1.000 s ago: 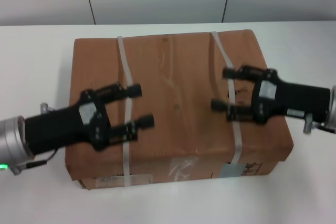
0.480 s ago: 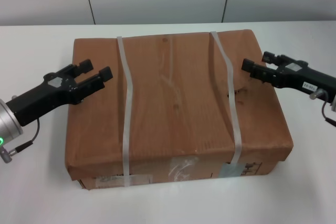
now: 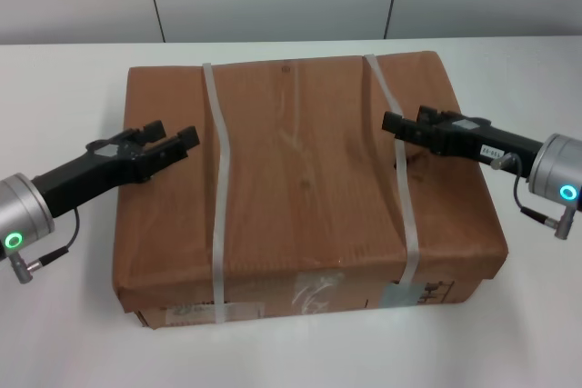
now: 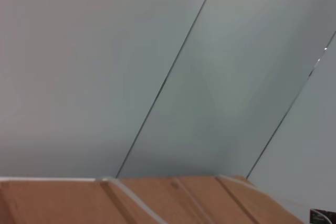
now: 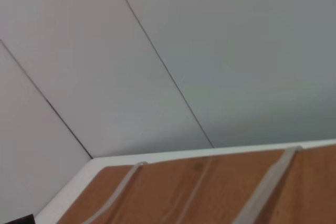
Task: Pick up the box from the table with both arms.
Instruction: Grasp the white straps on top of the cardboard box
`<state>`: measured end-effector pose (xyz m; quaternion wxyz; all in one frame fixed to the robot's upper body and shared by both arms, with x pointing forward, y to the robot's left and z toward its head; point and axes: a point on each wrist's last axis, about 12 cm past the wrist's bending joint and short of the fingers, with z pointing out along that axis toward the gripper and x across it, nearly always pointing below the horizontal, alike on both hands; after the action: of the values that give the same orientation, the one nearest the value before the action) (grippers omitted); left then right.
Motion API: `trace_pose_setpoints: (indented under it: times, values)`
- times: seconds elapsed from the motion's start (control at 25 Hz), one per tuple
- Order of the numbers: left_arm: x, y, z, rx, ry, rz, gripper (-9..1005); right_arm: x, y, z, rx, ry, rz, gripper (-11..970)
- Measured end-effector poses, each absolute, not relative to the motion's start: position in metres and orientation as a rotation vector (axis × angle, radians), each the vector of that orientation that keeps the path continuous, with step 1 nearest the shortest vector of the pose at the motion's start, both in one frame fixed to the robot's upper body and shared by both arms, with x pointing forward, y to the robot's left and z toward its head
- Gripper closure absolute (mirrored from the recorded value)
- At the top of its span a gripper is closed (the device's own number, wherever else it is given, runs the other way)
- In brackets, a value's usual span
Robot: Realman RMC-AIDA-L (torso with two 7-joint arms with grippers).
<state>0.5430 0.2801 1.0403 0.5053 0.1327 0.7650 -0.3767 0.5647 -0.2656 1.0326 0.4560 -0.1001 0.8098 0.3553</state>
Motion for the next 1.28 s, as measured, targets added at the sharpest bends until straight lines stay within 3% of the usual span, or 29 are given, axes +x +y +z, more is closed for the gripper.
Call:
trace_pose_setpoints:
  times: [1.28]
  values:
    - [0.575, 0.226, 1.044, 0.391, 2.104, -1.062, 255, 0.587, -0.210, 1.038, -0.370, 2.072, 0.948, 82]
